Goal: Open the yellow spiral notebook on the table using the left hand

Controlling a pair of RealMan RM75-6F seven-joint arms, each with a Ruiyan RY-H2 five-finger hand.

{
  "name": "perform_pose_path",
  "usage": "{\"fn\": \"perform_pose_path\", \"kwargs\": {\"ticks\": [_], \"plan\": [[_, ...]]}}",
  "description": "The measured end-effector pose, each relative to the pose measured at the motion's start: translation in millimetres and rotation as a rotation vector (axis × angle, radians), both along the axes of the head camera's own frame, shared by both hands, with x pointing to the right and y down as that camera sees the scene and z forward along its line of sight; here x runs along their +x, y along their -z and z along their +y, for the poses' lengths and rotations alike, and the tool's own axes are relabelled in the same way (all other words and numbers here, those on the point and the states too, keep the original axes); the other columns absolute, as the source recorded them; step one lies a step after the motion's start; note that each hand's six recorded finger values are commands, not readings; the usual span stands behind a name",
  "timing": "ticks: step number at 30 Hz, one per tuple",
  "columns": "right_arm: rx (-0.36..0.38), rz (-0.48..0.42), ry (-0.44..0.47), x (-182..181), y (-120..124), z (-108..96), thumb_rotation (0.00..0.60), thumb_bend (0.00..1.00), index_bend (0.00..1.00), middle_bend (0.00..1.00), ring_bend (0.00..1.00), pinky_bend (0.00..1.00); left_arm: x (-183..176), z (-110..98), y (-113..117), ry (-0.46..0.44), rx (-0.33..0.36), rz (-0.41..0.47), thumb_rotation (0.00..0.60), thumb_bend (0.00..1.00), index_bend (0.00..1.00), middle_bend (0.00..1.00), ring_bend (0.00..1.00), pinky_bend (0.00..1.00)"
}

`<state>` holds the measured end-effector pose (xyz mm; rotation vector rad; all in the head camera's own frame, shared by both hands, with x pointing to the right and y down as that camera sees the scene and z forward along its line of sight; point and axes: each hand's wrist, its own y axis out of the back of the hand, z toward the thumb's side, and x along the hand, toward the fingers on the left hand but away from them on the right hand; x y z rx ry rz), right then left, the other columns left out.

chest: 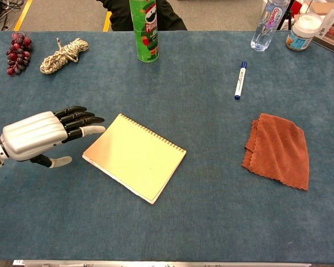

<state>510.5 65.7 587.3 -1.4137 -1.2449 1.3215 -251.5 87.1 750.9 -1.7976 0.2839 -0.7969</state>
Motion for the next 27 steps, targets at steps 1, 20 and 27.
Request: {"fn": "perform_pose_path", "kwargs": {"ticks": [1,20,27], "plan": [[0.001,0.000,-0.003,1.1,0.2,0.6,0.600,0.33,0.40,0.32,0.21,0.28,2.8,-0.1,-1.3,0.001,-0.004,0.005,0.600,0.30,0.00,0.00,0.00,0.00],[0.004,-0.005,-0.030,13.7,1.0,6.1,0.600,0.33,0.40,0.32,0.21,0.28,31.5,-1.8,-27.9,-0.002,-0.063,-0.015,0.600,0.30,0.00,0.00,0.00,0.00],[0.001,-0.007,-0.041,17.8,0.0,8.2,0.600,0.33,0.40,0.32,0.21,0.28,42.9,-21.6,-29.8,0.047,-0.083,0.019,0.600,0.30,0.00,0.00,0.00,0.00]]}}
